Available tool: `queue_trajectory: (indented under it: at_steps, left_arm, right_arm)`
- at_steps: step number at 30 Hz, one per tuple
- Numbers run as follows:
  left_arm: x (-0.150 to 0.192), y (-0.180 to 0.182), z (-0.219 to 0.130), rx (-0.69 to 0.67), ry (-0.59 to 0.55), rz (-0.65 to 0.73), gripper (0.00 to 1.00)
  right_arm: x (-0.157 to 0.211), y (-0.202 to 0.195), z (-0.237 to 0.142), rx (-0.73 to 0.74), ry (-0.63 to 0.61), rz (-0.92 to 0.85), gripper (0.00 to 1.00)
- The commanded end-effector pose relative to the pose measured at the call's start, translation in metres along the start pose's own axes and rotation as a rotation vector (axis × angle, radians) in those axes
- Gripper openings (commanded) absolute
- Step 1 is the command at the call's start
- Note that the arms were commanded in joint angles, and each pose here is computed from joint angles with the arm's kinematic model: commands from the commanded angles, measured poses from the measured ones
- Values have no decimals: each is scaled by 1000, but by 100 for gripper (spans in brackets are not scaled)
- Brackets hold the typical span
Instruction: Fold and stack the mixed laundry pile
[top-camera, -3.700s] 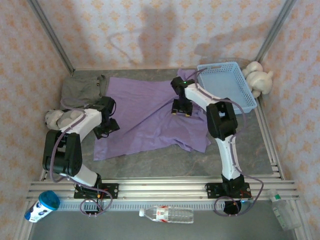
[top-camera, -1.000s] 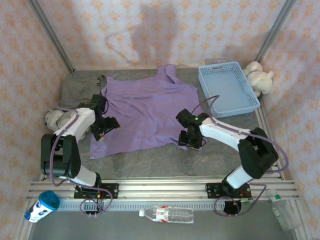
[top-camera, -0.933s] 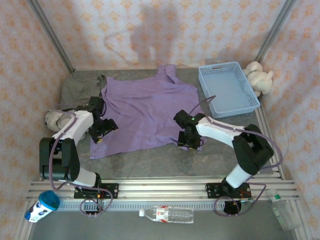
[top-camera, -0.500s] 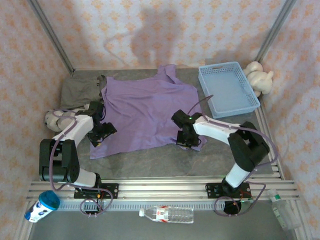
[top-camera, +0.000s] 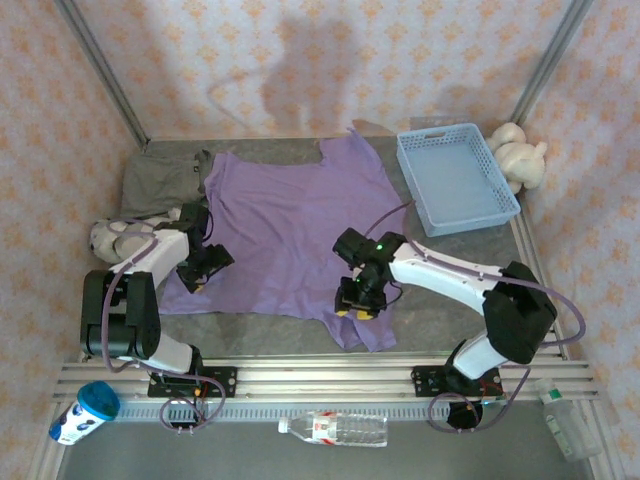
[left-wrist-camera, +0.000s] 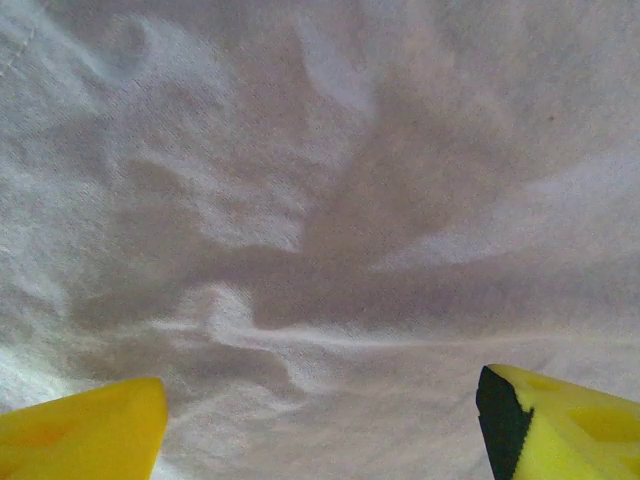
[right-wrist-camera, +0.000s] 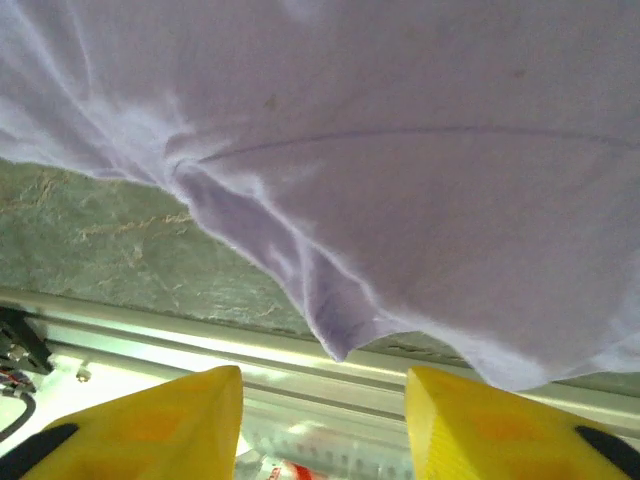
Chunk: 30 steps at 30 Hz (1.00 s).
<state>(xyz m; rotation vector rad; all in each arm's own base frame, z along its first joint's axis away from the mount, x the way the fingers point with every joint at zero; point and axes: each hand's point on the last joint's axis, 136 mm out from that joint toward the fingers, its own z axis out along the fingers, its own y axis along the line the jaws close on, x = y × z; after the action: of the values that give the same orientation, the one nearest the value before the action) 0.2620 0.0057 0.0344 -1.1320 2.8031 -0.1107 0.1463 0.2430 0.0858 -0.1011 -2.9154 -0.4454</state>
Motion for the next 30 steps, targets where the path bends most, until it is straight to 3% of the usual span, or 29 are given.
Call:
queue_trajectory:
  at_steps: [1, 10, 14, 23, 30]
  left_arm:
    - [3, 11, 1, -29, -8, -19, 82]
    - [2, 19, 4, -62, -24, -18, 82]
    - [3, 27, 8, -94, -32, -35, 82]
    - [12, 42, 37, -193, 39, -17, 82]
    - [3, 35, 29, -198, 34, 30, 82]
  right_arm:
    - [-22, -27, -16, 121, -99, 30, 48]
    - [-97, -72, -2, 316, -298, 94, 45]
    - [-119, -101, -1, 432, -324, 146, 46]
    - [-193, -119, 15, 337, -335, 231, 45]
    - [-253, -122, -17, 330, -370, 202, 47]
